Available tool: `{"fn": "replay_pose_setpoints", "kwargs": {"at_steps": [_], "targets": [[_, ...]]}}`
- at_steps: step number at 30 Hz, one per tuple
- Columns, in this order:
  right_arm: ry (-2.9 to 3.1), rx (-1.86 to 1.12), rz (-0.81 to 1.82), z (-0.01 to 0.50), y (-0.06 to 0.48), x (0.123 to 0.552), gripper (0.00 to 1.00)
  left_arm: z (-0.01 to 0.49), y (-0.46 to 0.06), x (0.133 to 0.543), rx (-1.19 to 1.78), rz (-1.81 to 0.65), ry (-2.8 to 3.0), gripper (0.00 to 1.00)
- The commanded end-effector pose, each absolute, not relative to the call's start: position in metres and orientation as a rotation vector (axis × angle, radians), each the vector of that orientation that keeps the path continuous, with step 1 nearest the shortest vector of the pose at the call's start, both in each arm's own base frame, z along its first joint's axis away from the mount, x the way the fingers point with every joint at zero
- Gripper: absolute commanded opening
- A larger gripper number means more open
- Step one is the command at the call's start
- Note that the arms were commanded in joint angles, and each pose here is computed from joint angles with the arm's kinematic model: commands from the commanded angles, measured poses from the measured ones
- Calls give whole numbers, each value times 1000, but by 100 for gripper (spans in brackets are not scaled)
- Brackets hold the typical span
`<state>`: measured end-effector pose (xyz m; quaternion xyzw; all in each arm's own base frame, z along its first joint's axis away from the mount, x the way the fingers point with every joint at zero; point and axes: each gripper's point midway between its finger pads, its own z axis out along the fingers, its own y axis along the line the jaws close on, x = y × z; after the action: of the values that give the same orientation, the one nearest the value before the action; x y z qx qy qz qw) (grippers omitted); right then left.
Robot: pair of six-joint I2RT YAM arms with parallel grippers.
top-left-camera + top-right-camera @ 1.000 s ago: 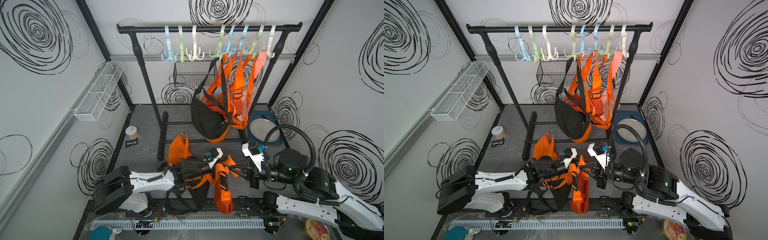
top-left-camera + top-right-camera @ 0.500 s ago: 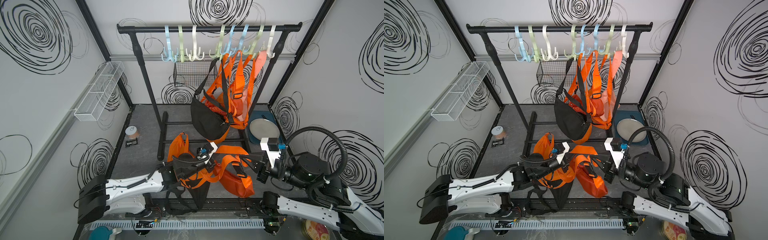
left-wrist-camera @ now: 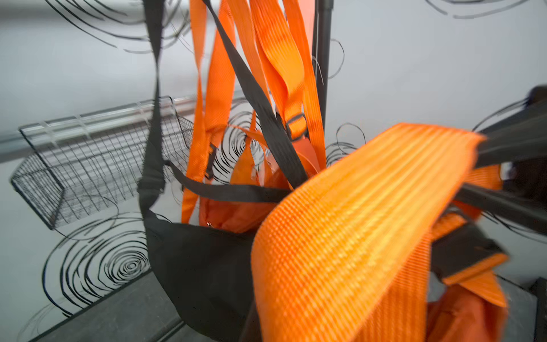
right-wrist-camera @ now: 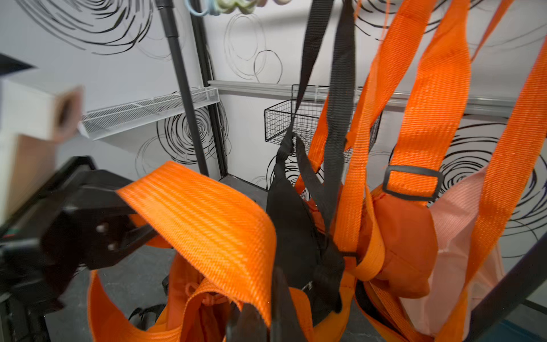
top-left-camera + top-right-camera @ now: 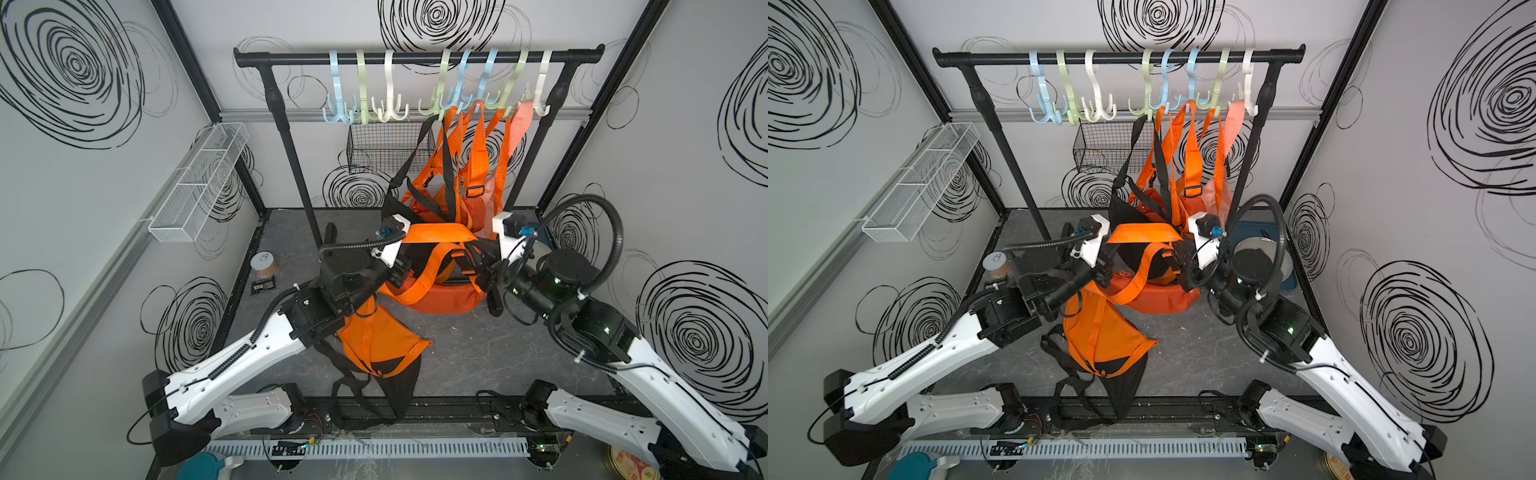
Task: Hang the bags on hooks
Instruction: Pick up the bag from the center of the board, then hang the bag on the hook.
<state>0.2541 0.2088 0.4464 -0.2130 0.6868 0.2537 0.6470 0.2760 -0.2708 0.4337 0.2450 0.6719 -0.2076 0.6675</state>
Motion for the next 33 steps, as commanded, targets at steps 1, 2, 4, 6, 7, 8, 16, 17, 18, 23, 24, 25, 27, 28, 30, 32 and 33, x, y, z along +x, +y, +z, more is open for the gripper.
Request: {"fn": "replay_pose_setpoints", "kwargs": {"at_steps": [1, 2, 4, 6, 7, 8, 16, 17, 18, 23, 24, 25, 27, 28, 30, 32, 33], "targets": [[1388, -458, 827, 516, 213, 264, 0, 473, -254, 284, 465, -486, 1494, 0], [1371, -465, 842, 525, 217, 270, 0, 479, -253, 290, 450, -488, 1500, 0], [1323, -473, 858, 548, 225, 280, 0, 493, -250, 302, 420, -509, 1506, 0], [1263, -503, 889, 570, 236, 286, 0, 509, -241, 317, 365, -517, 1506, 0], [1248, -505, 893, 577, 240, 291, 0, 515, -238, 323, 344, -521, 1509, 0], [1230, -510, 895, 586, 244, 296, 0, 522, -235, 331, 316, -524, 1513, 0], [1172, -558, 976, 628, 281, 329, 0, 557, -235, 369, 236, -515, 1521, 0], [1183, -553, 972, 630, 284, 337, 0, 559, -237, 373, 231, -519, 1527, 0], [1195, -557, 974, 631, 288, 344, 0, 562, -238, 377, 223, -521, 1534, 0], [1222, -544, 982, 638, 296, 368, 0, 566, -251, 395, 223, -538, 1576, 0], [1225, -530, 987, 638, 294, 373, 0, 564, -253, 399, 218, -538, 1591, 0], [1227, -519, 998, 638, 291, 376, 0, 563, -253, 402, 213, -536, 1599, 0], [1229, -508, 1023, 637, 289, 383, 0, 560, -252, 408, 195, -539, 1612, 0], [1230, -515, 1032, 635, 291, 385, 0, 559, -252, 409, 191, -545, 1615, 0], [1237, -532, 1047, 631, 295, 386, 0, 557, -251, 412, 184, -548, 1620, 0], [1247, -542, 1059, 627, 299, 389, 0, 553, -251, 416, 182, -552, 1630, 0], [1253, -539, 1059, 624, 300, 393, 0, 552, -252, 418, 181, -557, 1634, 0]]}}
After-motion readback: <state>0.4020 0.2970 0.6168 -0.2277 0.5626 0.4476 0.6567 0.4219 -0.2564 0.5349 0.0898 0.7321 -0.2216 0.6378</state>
